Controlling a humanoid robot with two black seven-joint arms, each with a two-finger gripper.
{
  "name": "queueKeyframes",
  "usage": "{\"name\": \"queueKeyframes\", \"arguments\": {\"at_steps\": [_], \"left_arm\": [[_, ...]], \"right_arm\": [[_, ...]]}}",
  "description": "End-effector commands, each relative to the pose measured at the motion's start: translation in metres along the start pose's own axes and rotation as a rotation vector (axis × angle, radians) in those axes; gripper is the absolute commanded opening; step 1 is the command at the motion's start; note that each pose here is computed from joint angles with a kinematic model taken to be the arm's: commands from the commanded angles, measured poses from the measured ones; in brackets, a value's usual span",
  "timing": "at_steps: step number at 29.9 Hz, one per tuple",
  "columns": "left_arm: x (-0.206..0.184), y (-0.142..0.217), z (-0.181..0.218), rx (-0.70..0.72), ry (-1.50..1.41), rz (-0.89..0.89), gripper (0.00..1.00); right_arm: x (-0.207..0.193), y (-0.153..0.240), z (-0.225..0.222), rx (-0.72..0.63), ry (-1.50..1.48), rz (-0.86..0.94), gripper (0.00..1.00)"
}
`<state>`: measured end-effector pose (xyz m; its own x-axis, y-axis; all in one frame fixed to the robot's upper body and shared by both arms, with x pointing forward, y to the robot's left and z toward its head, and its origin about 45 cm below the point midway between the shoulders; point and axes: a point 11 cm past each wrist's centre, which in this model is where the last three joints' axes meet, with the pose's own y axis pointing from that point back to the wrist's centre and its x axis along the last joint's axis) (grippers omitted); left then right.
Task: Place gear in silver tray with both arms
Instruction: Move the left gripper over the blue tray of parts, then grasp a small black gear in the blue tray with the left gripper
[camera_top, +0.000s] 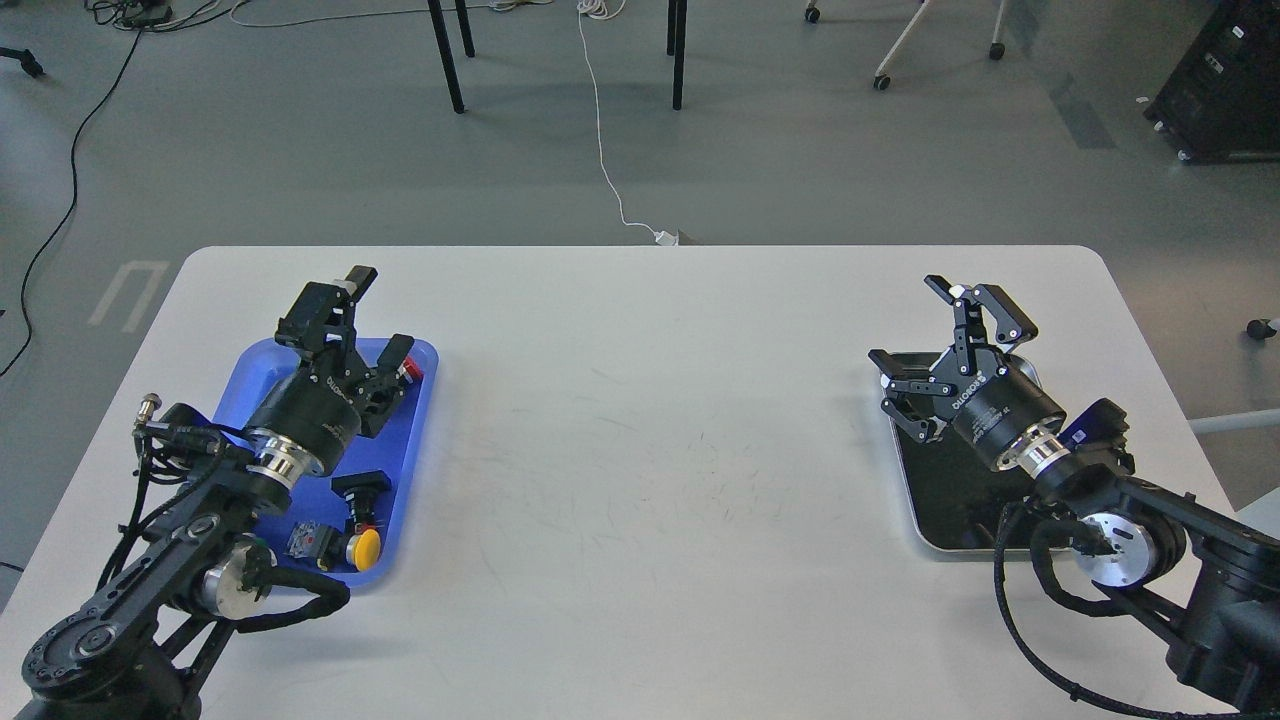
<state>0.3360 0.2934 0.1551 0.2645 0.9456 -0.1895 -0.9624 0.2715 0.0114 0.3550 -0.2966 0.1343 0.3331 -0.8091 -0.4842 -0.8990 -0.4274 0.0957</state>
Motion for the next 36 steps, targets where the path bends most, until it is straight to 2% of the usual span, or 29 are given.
{"name": "queueKeyframes", "arguments": {"at_steps": [1, 8, 12, 18, 21, 26, 30, 36], "left_arm": [[0.002, 0.002, -0.001, 0.004, 0.004, 0.006, 0.98], [0.013, 0.002, -0.001, 0.013, -0.016, 0.023, 0.98], [0.043, 0.001, 0.034, -0.046, -0.121, 0.037, 0.98], [0.057, 0.011, 0.062, -0.11, -0.267, -0.029, 0.98], [0.051, 0.019, 0.053, 0.017, -0.522, -0.216, 0.98], [0.058, 0.031, 0.035, 0.225, -1.132, -0.508, 0.98], [0.104, 0.038, 0.032, 0.37, -1.529, -0.569, 0.98], [0.144, 0.044, 0.015, 0.515, -1.734, -0.63, 0.95]], "right_arm": [[-0.003, -0.002, 0.003, 0.001, -0.01, -0.003, 0.99], [-0.002, -0.003, 0.001, 0.006, -0.008, -0.003, 0.99], [-0.002, -0.004, 0.0, 0.01, -0.009, -0.001, 0.99], [-0.013, -0.012, 0.008, 0.01, -0.026, -0.023, 0.99], [-0.013, -0.014, 0.008, 0.012, -0.023, -0.018, 0.99], [-0.01, -0.012, 0.004, 0.015, -0.014, -0.012, 0.99], [-0.009, -0.012, 0.003, 0.016, -0.011, -0.007, 0.99], [-0.005, -0.011, -0.001, 0.025, -0.005, 0.004, 0.99]]}}
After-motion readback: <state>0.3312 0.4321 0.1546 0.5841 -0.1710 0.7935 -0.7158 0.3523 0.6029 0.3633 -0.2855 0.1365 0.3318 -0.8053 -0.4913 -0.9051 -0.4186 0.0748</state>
